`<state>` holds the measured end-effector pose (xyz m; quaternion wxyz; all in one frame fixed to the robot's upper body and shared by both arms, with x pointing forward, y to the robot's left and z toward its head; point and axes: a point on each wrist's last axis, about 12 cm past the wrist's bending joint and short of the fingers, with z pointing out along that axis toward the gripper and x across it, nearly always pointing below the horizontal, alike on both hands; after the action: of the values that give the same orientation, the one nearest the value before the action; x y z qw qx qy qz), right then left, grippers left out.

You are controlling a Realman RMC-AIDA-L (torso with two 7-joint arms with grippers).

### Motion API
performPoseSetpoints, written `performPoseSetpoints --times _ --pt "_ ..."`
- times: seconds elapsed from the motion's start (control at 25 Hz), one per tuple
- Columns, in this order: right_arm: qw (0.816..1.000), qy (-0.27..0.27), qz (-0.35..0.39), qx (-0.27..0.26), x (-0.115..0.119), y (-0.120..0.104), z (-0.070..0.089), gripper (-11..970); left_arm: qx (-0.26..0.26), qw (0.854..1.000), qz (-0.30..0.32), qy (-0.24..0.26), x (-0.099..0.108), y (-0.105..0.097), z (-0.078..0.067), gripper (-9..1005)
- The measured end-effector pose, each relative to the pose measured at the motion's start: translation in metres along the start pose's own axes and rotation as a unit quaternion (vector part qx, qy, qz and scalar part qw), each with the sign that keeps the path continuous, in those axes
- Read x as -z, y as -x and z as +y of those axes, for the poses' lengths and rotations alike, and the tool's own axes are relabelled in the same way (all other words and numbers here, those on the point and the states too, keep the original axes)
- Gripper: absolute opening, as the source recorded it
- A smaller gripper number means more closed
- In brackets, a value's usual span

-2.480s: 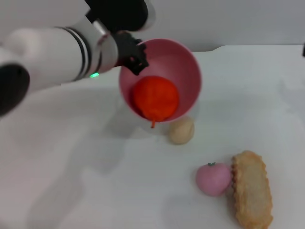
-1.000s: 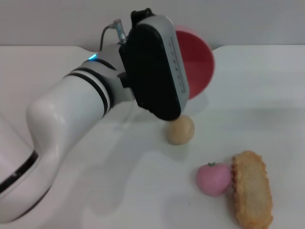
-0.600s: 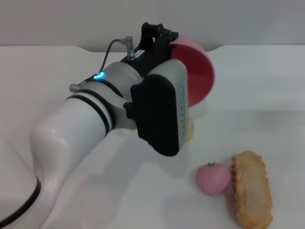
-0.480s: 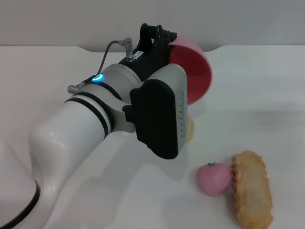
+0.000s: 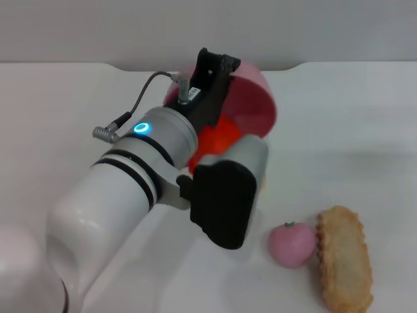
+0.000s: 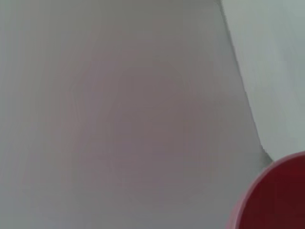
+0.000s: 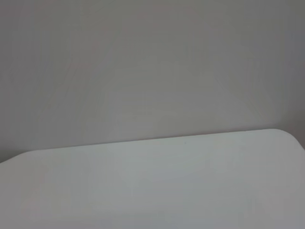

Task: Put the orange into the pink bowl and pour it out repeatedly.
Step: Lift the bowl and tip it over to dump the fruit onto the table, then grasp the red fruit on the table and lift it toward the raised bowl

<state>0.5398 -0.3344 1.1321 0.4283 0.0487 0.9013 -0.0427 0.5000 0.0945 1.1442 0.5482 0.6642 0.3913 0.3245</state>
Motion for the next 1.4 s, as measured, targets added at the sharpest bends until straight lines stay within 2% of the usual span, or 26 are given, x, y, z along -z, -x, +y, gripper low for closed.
performPoseSetpoints --times 0.32,0.4,0.48,0.52,0.56,0.64,0.76,0.8,0.84,0.88,0.92,0.96,1.0,1.04,1.12,1.2,1.28,1.32,1.4 --pt "1.000 0.002 0.000 0.002 0.000 0.001 0.001 626 -0.015 0.999 0.022 0.021 -0.001 0.003 -0.001 42" --pt "1.000 0.002 0.001 0.003 0.000 0.000 0.001 626 0.015 0.999 0.034 0.030 -0.004 0.001 0.003 42" --pt "1.000 0.003 0.001 0.004 0.000 0.000 0.002 626 0.075 0.994 0.057 0.047 -0.007 -0.003 0.012 42" --pt "1.000 0.005 0.001 0.005 0.000 0.001 0.004 626 0.121 0.988 0.074 0.061 -0.009 -0.006 0.020 42" --pt "1.000 0.007 0.000 0.008 0.000 0.001 0.006 626 0.143 0.984 0.082 0.067 -0.010 -0.008 0.024 42" --pt "1.000 0.014 -0.002 0.014 0.000 0.003 0.011 626 0.247 0.957 0.125 0.086 -0.011 -0.017 0.043 42" --pt "0.999 0.027 -0.006 0.027 0.000 0.006 0.022 626 0.349 0.920 0.161 0.070 -0.011 -0.030 0.060 42" --pt "0.999 0.031 -0.009 0.030 0.000 0.008 0.025 627 0.349 0.920 0.161 0.070 -0.011 -0.030 0.060 42" --pt "0.999 0.037 -0.011 0.035 0.001 0.010 0.030 627 0.376 0.909 0.172 0.061 -0.011 -0.036 0.063 42" --pt "0.998 0.046 -0.015 0.043 0.001 0.012 0.037 627 0.443 0.873 0.201 0.031 -0.009 -0.050 0.072 42" --pt "0.998 0.049 -0.016 0.046 0.002 0.013 0.040 627 0.460 0.862 0.211 0.021 -0.009 -0.055 0.074 42" --pt "0.996 0.069 -0.022 0.055 0.004 0.015 0.054 627 0.492 0.840 0.230 0.002 -0.008 -0.063 0.077 42" --pt "0.996 0.069 -0.022 0.055 0.004 0.015 0.054 627 0.533 0.805 0.260 -0.026 -0.006 -0.076 0.079 42" --pt "0.994 0.084 -0.025 0.058 0.005 0.017 0.062 627 0.546 0.792 0.271 -0.037 -0.006 -0.081 0.079 42" --pt "0.991 0.113 -0.031 0.060 0.008 0.020 0.079 627 0.570 0.756 0.311 -0.077 -0.003 -0.094 0.076 42" --pt "0.985 0.153 -0.039 0.066 0.011 0.022 0.101 627 0.580 0.731 0.342 -0.107 0.001 -0.106 0.071 42" --pt "0.979 0.185 -0.045 0.077 0.014 0.024 0.122 627 0.595 0.707 0.365 -0.115 0.007 -0.119 0.067 42" --pt "0.975 0.198 -0.046 0.085 0.014 0.024 0.131 627 0.603 0.696 0.373 -0.112 0.011 -0.126 0.066 42" --pt "0.968 0.225 -0.039 0.103 0.013 0.022 0.152 627 0.614 0.684 0.380 -0.103 0.017 -0.134 0.067 42"
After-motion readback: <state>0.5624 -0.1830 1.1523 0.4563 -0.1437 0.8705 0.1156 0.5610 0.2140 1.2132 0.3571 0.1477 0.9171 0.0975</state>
